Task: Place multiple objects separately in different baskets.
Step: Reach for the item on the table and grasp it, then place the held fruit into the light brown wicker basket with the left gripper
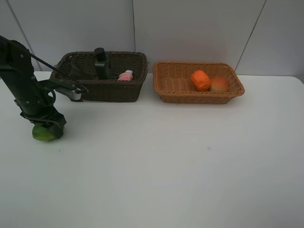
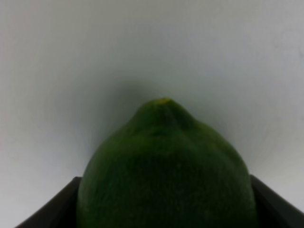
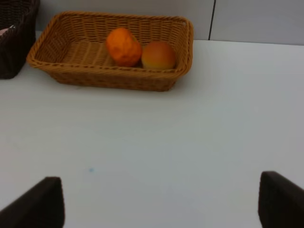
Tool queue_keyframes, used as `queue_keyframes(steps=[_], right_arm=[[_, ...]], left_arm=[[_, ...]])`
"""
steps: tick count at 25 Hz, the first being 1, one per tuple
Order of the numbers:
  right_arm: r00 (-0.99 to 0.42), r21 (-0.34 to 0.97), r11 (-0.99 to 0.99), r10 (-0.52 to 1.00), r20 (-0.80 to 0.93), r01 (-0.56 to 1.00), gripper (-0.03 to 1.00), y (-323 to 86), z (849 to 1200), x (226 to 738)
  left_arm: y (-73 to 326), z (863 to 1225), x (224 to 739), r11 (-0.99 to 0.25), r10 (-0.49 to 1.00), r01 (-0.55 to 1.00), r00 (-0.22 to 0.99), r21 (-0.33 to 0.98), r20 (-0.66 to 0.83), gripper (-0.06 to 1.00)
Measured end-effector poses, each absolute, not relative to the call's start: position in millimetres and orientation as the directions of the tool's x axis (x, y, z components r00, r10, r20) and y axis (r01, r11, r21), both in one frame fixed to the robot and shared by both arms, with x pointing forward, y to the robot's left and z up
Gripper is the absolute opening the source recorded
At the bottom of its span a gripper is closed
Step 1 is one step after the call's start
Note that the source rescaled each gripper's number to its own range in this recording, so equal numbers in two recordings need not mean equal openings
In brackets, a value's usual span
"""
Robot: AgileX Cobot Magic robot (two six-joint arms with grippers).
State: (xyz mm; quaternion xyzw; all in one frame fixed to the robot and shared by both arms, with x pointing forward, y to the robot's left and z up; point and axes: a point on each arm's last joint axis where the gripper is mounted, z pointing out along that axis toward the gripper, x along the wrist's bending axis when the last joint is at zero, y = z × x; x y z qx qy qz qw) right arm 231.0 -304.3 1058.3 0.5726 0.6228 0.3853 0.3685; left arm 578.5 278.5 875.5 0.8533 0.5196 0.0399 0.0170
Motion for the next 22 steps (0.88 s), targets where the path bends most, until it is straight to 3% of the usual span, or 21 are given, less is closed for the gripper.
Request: queue_keyframes(steps=[14,22], right_arm=[[-0.073,0.902,0.047,0.997,-0.018,0.429,0.66,-304,1058,231],[-0.073,0.902,0.047,0.997,-0.018,0.429,0.66,-304,1058,231]], left_arm=[[277,878,578,-0.456,0.890,0.887,0.454,0.074,0.048,0.78],[267,920,571,-0.446,0.895,0.884,0.445,0.139,0.043,0.78]])
